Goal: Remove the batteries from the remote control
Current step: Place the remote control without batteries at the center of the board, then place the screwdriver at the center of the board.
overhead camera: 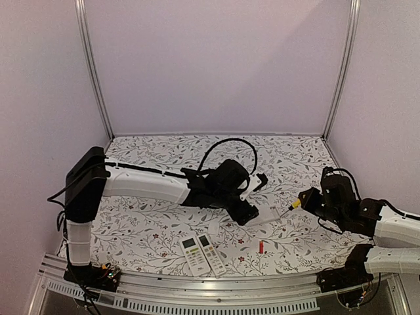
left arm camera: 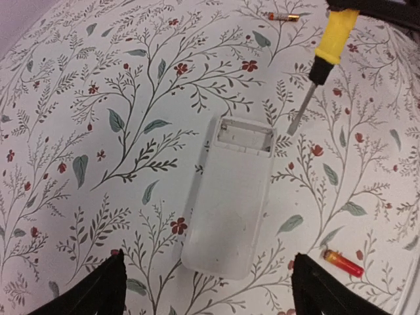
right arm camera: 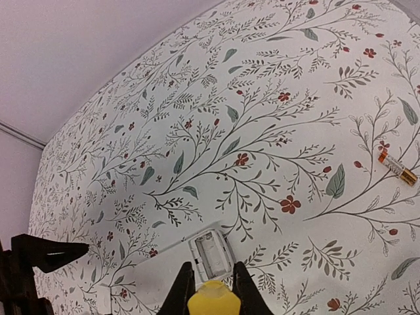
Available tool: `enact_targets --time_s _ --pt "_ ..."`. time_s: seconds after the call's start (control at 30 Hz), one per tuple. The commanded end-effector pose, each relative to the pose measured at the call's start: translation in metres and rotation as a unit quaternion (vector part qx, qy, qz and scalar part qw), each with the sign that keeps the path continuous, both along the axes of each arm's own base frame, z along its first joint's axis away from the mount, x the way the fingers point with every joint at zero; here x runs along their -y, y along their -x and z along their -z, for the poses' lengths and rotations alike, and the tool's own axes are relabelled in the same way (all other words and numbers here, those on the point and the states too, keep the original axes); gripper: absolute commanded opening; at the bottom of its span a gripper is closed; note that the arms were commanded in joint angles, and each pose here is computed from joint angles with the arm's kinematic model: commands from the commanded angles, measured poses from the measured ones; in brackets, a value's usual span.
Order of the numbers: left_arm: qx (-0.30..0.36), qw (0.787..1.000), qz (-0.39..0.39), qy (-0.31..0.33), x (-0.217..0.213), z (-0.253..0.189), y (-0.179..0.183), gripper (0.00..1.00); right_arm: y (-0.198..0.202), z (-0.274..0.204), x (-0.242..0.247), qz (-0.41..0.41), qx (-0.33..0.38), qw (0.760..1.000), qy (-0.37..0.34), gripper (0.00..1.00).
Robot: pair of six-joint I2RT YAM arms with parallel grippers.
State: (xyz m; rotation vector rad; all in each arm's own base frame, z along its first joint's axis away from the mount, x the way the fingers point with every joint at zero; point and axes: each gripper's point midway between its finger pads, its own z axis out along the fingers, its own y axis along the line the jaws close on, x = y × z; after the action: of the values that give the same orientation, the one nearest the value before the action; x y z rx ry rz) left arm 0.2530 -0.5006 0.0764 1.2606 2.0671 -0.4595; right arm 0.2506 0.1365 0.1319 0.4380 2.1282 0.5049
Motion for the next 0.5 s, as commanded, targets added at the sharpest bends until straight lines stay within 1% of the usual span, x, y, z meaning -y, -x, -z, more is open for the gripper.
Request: enact_targets --time_s 0.0,0.1,0.2,0.27,0.4,0.47 --pt "0.007 0.997 -0.053 0.063 -0.030 -0.053 -0.009 0.87 0.007 0.021 0.001 -0.025 -0.064 0.996 -0.053 0.00" --pt "-0.036 0.993 -0.083 0.070 -0.061 -0.051 -0.008 0.87 0.010 0.028 -0.005 -0.060 -0.093 0.987 -0.116 0.00" --pt "-0.076 0.988 -0.116 0.067 -0.092 -0.038 -0.004 0.87 0.016 0.034 -0.015 -0.096 -0.113 0.975 -0.166 0.00" --pt "-0.099 0.985 -0.124 0.072 -0.105 -0.036 -0.001 0.87 0.020 0.042 -0.016 -0.099 -0.132 0.970 -0.177 0.00" --pt "-0.120 0.979 -0.143 0.083 -0.128 -0.040 -0.005 0.87 0.026 0.062 -0.017 -0.088 -0.171 0.964 -0.185 0.00" --pt "-0.130 0.976 -0.150 0.092 -0.136 -0.045 -0.011 0.87 0.028 0.070 -0.016 -0.081 -0.185 0.962 -0.186 0.05"
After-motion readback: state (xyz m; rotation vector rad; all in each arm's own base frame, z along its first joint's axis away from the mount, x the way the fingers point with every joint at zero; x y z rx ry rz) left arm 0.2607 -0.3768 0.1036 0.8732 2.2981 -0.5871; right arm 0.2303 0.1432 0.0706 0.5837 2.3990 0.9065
